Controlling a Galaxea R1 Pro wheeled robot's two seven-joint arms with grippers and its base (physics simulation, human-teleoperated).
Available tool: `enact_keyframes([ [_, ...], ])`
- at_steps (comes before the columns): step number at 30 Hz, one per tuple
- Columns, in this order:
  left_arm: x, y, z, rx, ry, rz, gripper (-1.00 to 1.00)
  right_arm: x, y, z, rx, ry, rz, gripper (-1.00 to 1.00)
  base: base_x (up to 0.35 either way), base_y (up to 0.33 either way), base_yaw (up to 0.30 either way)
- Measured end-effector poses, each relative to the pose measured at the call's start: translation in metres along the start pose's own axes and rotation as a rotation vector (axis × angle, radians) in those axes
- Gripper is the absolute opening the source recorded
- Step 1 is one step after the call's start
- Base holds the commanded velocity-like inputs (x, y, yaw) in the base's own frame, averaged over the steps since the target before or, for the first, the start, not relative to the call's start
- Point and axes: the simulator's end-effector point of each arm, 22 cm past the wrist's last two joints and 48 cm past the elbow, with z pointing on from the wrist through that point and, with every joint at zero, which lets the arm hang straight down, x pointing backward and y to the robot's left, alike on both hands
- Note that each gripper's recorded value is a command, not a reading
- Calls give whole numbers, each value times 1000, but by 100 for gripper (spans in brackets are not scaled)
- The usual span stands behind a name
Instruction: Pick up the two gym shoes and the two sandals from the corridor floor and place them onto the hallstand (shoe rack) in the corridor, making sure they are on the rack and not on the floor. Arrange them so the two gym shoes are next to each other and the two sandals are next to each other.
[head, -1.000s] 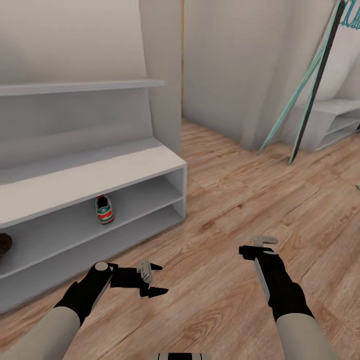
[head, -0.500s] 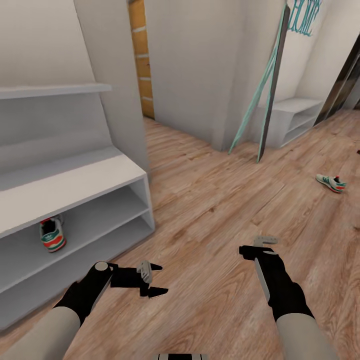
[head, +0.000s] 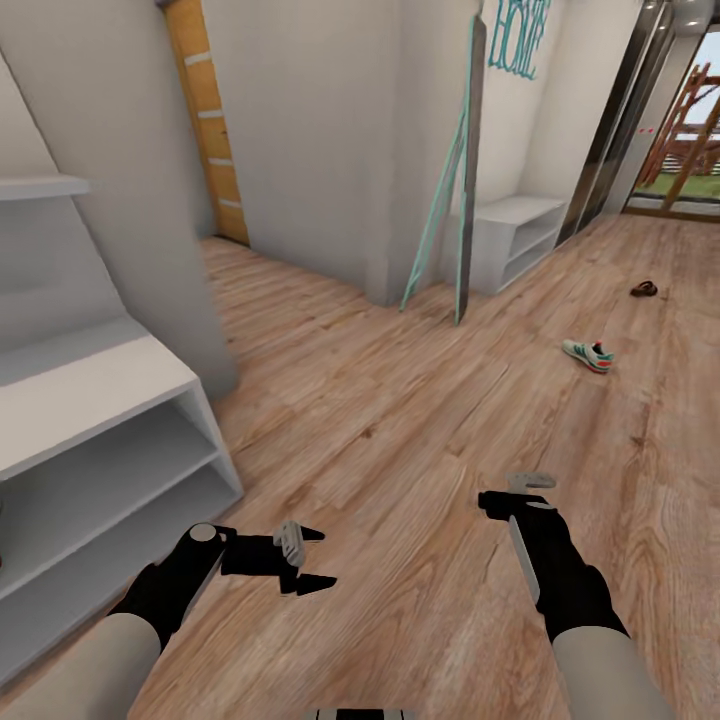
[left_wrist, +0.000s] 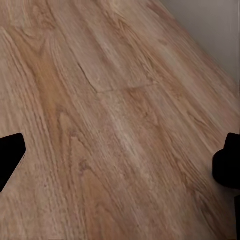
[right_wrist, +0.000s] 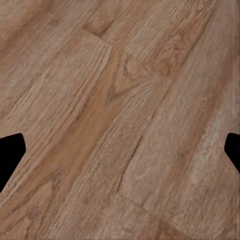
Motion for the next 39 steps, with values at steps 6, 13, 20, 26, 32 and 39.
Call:
enact_keyframes([
  [6, -1, 0, 0, 0, -1, 2, 100, -1, 0, -1, 0, -3, 1, 100, 268, -170, -292],
  [13, -3, -1, -1, -1, -2, 5, 100, -3, 0, -2, 0, -6, 1, 100, 329, -99, -292],
  [20, -4, -1, -1, -2, -3, 7, 100, -4, 0, -3, -1, -9, 2, 100, 344, -82, -292],
  [26, -5, -1, -2, -3, -4, 9, 100, -6, -1, -4, -1, -11, 2, 100, 346, -80, -292],
  [32, -6, -1, -2, -4, -5, 8, 100, -6, 0, -4, -1, -11, 2, 100, 346, -80, -282],
  [39, -6, 0, -3, -7, -9, 6, 100, -6, 0, -4, -1, -11, 2, 100, 346, -80, -116],
])
